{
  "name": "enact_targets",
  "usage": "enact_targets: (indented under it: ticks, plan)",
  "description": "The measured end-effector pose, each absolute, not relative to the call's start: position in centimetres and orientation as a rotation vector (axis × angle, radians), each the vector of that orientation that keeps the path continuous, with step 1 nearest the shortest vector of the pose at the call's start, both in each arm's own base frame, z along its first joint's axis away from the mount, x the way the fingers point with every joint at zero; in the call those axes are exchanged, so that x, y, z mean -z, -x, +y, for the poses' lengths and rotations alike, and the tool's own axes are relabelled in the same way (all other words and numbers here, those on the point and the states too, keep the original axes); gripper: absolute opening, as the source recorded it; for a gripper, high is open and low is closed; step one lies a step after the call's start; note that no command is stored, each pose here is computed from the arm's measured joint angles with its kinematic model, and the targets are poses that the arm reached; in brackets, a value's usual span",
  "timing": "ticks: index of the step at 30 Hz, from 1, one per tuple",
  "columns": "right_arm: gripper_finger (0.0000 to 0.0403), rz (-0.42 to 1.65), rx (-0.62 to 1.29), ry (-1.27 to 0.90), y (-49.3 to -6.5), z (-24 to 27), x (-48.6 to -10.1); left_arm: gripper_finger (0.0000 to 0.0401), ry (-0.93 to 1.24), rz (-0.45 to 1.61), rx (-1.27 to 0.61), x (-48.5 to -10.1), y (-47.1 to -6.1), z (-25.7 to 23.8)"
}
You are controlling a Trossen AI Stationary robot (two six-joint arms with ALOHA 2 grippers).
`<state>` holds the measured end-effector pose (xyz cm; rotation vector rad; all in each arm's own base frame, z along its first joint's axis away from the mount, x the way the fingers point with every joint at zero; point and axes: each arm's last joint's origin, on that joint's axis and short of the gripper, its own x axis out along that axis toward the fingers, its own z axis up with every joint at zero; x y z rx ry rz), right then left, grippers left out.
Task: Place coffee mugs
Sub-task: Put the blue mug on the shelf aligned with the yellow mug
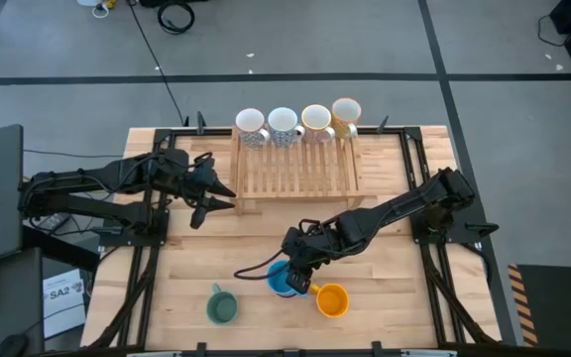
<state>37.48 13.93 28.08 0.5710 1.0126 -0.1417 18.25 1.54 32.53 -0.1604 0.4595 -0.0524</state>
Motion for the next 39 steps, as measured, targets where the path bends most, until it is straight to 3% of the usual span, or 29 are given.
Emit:
enact_targets:
  ticks: [22,39]
  plan:
    - [0.0151,1.056,0.161,-0.612,-37.41,14.00,-27.59,0.0146,0.163,0.475,0.052,-32.40,-18.22,1.54]
    - [0.0067,1.078,0.193,-0.635,-37.19,13.91,-27.48,0.0146,0.162,0.476,0.052,-32.38,-18.22,1.54]
